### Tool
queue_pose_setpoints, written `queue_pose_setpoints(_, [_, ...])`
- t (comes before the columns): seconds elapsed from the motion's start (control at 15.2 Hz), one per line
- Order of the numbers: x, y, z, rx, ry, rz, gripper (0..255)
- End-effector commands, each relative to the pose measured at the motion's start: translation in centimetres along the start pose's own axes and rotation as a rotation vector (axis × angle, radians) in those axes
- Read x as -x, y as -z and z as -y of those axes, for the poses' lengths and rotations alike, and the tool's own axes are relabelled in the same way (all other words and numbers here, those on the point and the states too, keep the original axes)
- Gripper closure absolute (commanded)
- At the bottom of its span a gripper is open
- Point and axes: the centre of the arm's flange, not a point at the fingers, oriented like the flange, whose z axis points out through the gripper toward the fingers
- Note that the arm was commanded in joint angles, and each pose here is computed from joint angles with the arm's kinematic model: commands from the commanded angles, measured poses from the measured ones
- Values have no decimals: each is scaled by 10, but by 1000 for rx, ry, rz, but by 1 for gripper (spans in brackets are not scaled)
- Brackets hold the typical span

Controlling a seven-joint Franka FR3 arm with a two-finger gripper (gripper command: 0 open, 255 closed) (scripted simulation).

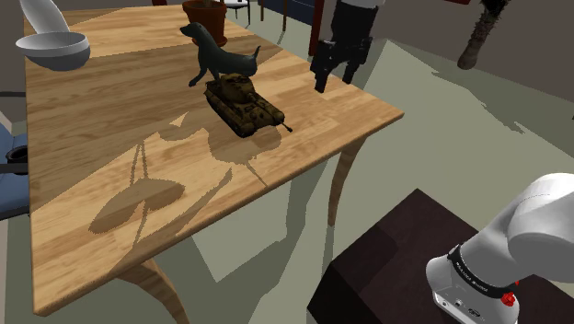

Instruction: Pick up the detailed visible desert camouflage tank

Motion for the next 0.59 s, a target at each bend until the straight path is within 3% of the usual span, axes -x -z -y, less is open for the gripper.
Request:
queue_pose_setpoints(0.0, [-20,-6,18,7,-3,2,0])
queue_pose_setpoints(0.53, [-98,-29,92,41,-12,6,0])
